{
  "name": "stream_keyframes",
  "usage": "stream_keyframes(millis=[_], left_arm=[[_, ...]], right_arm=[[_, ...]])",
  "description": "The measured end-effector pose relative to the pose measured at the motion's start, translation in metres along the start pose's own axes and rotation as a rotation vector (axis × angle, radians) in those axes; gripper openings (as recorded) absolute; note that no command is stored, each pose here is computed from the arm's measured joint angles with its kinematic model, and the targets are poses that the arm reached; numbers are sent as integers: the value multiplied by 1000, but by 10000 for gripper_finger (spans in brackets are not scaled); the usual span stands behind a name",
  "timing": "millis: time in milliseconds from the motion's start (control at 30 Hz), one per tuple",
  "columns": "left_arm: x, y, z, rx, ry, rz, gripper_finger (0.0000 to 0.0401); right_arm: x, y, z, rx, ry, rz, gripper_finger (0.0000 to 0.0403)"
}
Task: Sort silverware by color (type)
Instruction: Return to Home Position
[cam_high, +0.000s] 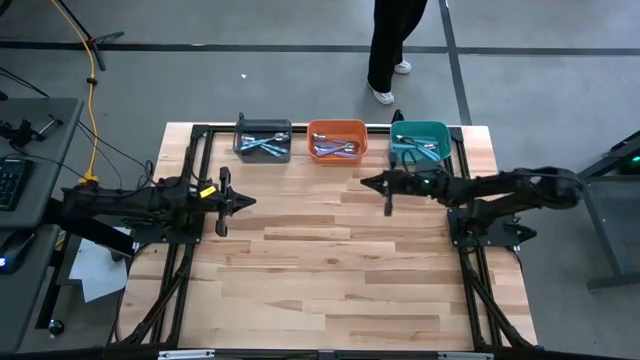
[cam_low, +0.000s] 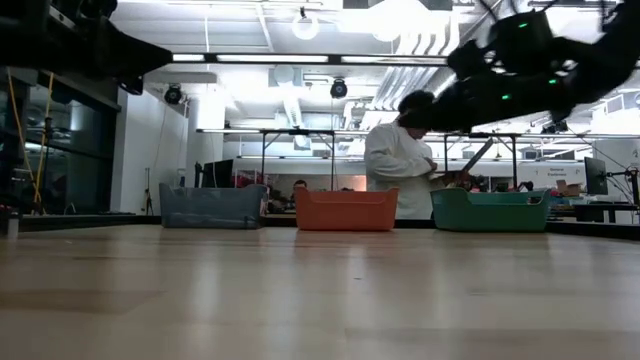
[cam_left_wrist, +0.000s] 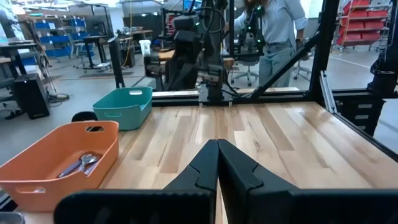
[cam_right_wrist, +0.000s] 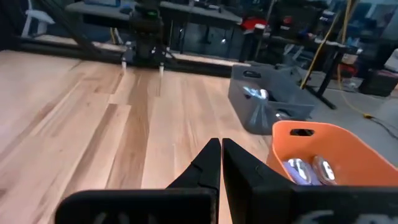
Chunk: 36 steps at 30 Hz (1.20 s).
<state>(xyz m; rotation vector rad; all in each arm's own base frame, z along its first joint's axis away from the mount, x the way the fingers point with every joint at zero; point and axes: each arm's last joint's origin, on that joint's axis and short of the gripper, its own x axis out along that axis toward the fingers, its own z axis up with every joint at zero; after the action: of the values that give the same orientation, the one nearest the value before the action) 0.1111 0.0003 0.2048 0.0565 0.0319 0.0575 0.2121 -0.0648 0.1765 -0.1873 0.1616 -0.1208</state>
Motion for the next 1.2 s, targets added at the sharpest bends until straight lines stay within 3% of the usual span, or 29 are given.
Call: stream_keyframes(millis=[400,733,1200], left_arm=[[-12,2,-2,3,8,35,0],[-24,3,-6,10,11,68,0],[-25,4,-11,6,37,89,0]], right_arm=[[-63,7,12,14,5,-93,0],[-86,21,23,-20,-43,-112,0],[-110,34,-5,-12,-218,-117,0]])
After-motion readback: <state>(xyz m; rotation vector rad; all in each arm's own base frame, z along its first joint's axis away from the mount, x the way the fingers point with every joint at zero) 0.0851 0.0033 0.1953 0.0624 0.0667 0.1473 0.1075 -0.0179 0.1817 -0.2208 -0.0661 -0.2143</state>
